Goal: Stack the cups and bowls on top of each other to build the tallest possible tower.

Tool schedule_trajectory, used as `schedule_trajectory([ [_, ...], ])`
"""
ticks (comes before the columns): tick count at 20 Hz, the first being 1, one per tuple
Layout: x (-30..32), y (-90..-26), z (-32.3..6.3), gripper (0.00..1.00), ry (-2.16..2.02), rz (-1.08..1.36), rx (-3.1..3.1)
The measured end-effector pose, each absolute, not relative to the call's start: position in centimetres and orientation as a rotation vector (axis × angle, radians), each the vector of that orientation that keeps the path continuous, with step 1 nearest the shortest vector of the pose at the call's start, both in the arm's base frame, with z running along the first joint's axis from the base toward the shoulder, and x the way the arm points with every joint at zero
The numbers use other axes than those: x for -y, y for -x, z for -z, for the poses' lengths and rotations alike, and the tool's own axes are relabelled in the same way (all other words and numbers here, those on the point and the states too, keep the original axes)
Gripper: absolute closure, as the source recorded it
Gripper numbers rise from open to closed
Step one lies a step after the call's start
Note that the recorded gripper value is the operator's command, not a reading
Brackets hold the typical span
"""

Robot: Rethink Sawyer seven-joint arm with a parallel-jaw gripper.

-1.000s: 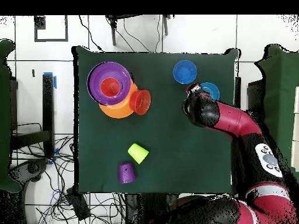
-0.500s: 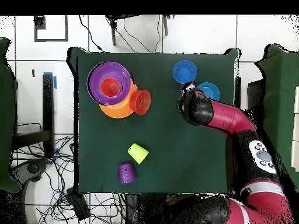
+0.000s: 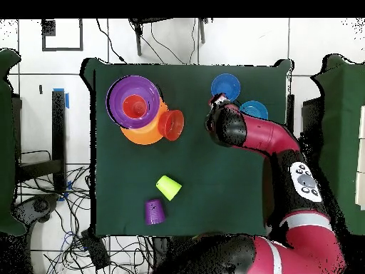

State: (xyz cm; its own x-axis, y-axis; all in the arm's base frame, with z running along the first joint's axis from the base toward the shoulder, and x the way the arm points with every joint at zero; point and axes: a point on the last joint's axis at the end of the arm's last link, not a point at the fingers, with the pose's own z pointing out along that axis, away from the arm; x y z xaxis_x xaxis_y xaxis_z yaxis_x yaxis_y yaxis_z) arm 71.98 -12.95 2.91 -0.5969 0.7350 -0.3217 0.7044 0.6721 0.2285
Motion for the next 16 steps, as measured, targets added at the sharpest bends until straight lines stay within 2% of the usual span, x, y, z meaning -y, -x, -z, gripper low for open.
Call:
schedule_trajectory([
  [16, 13.3, -74.2, -1.9, 0.00, -1.170, -0.138, -2.441],
])
